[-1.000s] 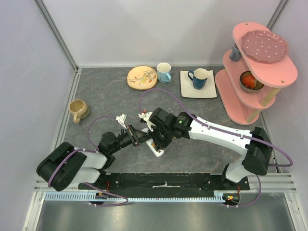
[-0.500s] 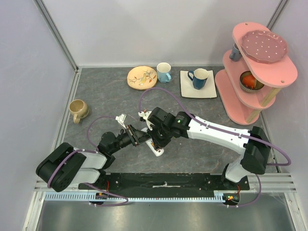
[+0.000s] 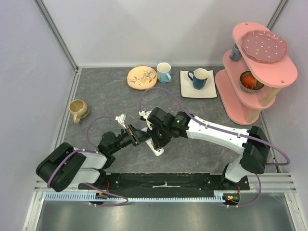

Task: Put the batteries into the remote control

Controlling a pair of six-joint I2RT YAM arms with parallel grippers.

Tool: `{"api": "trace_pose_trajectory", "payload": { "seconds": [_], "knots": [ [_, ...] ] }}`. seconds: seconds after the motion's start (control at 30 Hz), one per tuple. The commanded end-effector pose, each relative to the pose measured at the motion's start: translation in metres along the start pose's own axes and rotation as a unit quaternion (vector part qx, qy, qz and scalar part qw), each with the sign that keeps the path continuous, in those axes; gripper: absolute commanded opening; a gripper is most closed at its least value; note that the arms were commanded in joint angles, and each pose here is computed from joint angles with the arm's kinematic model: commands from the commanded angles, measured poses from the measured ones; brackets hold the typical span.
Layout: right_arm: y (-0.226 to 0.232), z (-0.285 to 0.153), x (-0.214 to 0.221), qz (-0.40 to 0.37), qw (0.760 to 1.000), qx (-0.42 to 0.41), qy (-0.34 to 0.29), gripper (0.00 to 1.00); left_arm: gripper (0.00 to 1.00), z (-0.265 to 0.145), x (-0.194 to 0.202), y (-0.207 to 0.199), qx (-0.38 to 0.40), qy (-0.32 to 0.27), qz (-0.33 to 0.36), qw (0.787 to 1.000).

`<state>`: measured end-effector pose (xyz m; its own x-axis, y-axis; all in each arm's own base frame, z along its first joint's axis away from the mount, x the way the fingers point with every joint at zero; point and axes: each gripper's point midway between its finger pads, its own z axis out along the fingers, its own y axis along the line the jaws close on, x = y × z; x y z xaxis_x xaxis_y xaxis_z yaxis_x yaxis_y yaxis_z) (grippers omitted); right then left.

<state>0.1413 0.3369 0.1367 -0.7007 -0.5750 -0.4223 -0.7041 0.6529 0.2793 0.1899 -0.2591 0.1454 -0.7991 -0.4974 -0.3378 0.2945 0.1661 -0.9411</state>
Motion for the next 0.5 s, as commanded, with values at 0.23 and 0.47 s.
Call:
{"api": "trace_pose_trajectory", "payload": {
  "seconds": [0.23,0.47],
  "knots": [
    [0.0276,-0.0035,-0.0548,0.035,0.992,-0.054,-0.11,0.11,0.02,-0.0074,-0.0248,-0.1065,0.207,-0.06,0.081,0.973],
    [0.0282,-0.0024,-0.0581,0.044,0.99,-0.057,-0.12,0.15,0.02,-0.0063,-0.0256,-0.1041,0.201,-0.064,0.077,0.974]
  ]
}}
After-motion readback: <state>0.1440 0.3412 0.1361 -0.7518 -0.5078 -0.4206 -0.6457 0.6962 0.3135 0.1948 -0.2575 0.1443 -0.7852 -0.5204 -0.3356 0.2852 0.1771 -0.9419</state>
